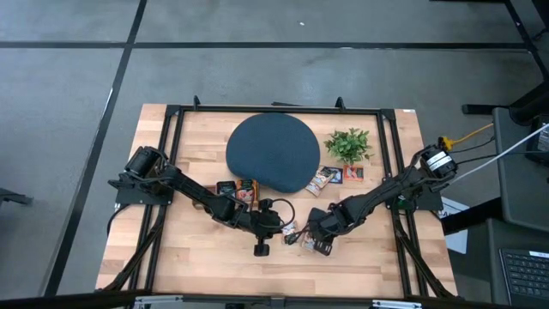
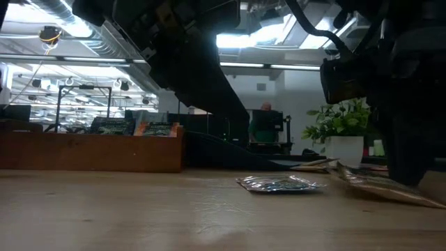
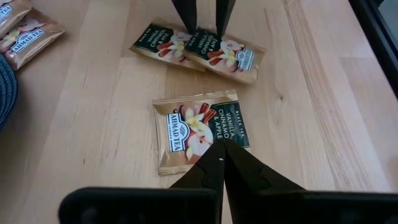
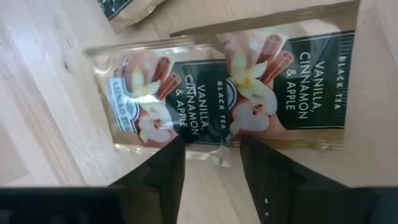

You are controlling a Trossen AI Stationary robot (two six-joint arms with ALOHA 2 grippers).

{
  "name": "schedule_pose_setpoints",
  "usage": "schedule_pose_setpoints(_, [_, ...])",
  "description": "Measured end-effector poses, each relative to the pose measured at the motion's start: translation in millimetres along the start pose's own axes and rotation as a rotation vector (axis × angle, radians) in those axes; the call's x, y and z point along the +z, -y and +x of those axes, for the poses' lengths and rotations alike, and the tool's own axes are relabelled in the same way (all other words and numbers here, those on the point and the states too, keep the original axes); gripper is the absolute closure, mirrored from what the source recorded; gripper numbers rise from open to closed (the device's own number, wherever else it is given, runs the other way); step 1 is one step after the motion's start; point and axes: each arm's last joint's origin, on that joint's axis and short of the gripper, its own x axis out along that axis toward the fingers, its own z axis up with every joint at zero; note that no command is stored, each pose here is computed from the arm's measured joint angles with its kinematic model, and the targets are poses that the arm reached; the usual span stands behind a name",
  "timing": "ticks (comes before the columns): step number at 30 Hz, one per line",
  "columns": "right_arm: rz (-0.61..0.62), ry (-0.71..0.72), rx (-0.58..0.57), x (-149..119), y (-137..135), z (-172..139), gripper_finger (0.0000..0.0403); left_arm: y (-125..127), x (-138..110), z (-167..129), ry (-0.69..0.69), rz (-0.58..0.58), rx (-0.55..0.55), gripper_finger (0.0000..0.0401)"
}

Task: Pick & Place Tea
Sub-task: Put the brown tea bag into the left section of the wooden organizer

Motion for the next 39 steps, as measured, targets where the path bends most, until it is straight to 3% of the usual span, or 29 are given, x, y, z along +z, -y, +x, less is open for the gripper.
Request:
schedule_pose_setpoints(11, [0.004,-0.006,0.002,0.3,0.8,1.2,0.0393,-0.2,0.1,0.0,0.001,0.0,0.004,0.0396])
schedule_pose_setpoints(29, [0.029,0.004,0.006,4.7,-3.1,-3.1,0.04,-2.2,2.7,-1.6,0.011,-0.033,0.006,0.0389])
schedule_pose_setpoints(39, [-0.024,0.021,0.011,15.6,-17.8,-18.2,0.0401,-7.2,26.5,-26.0,0.133,-0.001,0.028,0.0323])
